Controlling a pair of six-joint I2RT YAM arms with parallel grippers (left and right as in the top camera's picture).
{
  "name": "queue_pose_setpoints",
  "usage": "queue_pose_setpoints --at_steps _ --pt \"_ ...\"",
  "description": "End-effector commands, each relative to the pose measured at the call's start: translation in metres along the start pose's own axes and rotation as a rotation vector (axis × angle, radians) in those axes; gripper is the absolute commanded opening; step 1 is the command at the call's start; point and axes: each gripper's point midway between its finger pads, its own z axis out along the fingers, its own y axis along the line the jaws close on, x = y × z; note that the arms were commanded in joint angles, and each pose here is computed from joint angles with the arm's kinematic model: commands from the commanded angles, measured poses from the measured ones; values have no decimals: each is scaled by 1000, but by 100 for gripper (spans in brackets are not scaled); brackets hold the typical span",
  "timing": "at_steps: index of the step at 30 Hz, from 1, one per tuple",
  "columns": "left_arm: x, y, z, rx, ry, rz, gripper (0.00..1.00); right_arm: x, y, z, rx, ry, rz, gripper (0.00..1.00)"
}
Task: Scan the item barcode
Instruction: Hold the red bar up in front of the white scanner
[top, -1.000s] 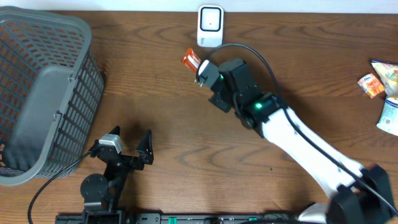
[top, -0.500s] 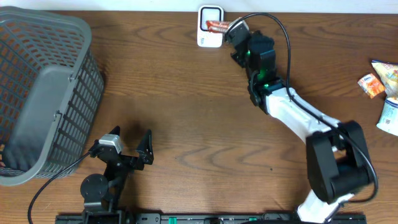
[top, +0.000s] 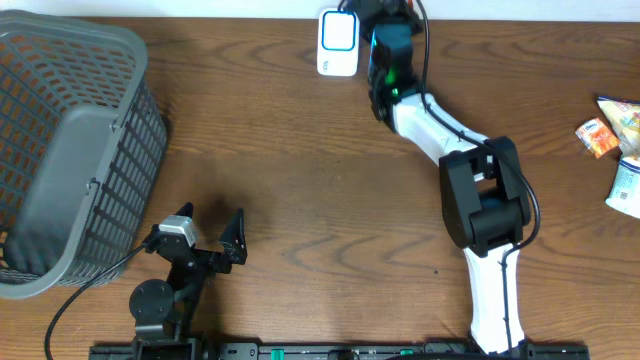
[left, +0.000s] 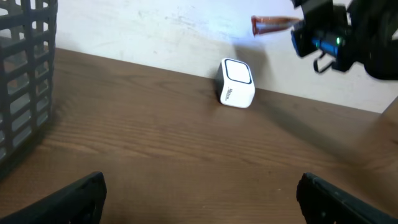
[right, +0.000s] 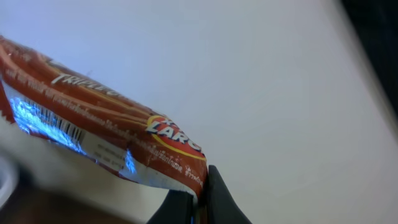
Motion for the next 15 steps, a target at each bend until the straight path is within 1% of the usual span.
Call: queue_pose_setpoints --at_steps 1,4,8,10,15 --pt "16 3 2 0 40 -10 98 -6 3 9 1 15 -92 1" --pt "16 3 2 0 40 -10 98 15 25 11 -43 52 -240 1" --pt "16 3 2 0 40 -10 98 43 47 11 -51 119 -392 1" --pt "16 3 2 0 40 -10 98 48 58 8 -59 135 -436 1" --pt "16 3 2 0 40 -10 98 51 80 -1 -105 143 -477 1"
